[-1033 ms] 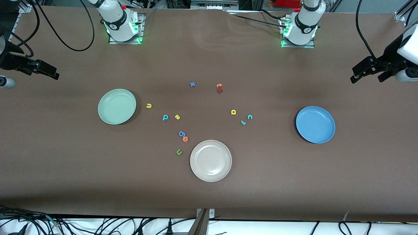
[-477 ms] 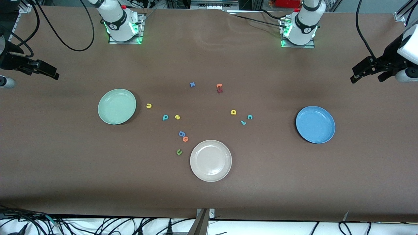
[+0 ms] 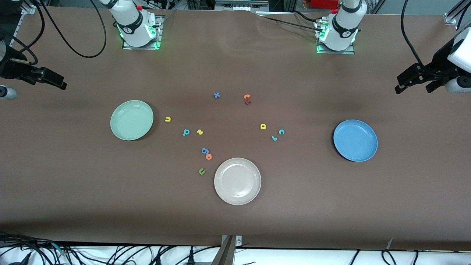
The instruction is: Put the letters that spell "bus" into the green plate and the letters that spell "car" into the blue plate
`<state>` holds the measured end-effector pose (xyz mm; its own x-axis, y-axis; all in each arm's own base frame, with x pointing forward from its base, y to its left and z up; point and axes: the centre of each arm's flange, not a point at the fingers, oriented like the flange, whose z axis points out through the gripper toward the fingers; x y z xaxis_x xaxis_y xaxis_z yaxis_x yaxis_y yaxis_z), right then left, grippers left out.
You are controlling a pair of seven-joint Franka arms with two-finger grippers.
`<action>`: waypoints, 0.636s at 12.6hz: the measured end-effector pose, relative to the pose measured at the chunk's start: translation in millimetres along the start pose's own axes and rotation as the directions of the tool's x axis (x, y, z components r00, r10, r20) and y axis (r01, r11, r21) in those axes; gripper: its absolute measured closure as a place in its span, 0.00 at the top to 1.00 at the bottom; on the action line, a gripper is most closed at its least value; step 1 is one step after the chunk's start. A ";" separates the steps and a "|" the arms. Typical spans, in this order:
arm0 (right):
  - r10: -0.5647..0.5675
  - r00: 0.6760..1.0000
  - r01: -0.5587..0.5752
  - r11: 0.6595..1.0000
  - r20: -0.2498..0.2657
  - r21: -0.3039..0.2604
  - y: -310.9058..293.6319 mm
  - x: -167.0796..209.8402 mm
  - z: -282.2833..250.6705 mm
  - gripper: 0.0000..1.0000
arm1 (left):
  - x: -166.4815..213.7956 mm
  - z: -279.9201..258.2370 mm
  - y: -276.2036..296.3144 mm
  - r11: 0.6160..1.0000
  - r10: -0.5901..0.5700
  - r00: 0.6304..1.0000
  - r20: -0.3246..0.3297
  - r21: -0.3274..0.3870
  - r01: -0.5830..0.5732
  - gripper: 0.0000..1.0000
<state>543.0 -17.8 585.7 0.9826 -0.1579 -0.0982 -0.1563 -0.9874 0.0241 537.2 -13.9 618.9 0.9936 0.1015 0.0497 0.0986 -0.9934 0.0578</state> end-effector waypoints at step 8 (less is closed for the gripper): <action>0.000 1.000 0.000 1.000 0.000 0.000 0.0 0.0 0.0 1.00 | -0.1 -0.1 0.2 0.999 0.050 0.999 0.000 0.000 -0.050 1.00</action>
<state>543.0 -17.8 585.7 0.9826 -0.1579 -0.0982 -0.1563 -0.9874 0.0241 537.2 -14.1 619.0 0.9973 0.0513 0.0528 0.0484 -0.9973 0.0552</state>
